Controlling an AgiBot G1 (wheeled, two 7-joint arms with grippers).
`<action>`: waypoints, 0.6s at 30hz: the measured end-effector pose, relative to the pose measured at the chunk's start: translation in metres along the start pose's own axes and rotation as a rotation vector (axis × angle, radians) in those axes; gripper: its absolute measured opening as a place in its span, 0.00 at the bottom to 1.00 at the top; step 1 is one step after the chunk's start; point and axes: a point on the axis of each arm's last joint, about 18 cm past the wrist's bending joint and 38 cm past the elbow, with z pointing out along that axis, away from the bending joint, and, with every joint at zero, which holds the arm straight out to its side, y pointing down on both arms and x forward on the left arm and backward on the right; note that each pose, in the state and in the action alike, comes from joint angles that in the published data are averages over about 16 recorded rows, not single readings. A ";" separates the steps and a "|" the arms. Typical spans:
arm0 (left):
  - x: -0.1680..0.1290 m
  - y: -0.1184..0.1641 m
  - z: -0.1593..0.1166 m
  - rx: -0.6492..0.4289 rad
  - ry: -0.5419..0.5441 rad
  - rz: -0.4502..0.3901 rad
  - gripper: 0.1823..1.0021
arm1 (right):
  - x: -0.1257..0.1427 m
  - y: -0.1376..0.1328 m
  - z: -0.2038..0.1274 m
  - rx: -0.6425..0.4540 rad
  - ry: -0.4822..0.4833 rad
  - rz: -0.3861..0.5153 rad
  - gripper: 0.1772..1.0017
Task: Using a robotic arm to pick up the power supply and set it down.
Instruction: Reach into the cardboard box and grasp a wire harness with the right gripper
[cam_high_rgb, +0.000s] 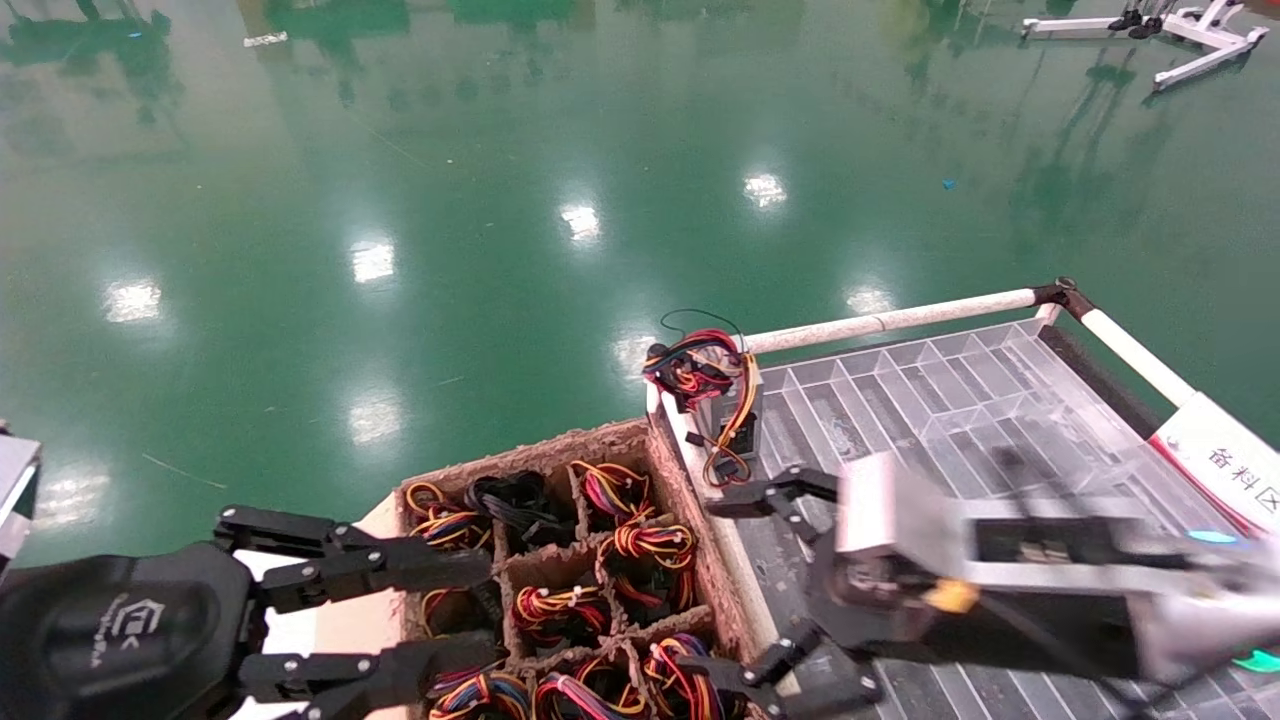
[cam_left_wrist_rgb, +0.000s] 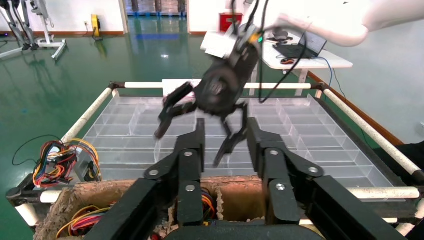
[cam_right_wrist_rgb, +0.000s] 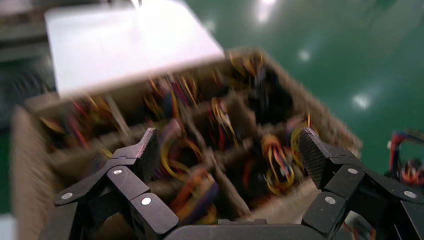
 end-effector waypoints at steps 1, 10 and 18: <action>0.000 0.000 0.000 0.000 0.000 0.000 0.36 | 0.004 0.002 0.005 -0.023 0.002 -0.011 1.00; 0.000 0.000 0.000 0.000 0.000 0.000 0.15 | 0.037 0.013 0.042 -0.165 0.011 -0.086 0.98; 0.000 0.000 0.000 0.000 0.000 0.000 0.05 | 0.054 0.017 0.064 -0.216 -0.002 -0.120 0.91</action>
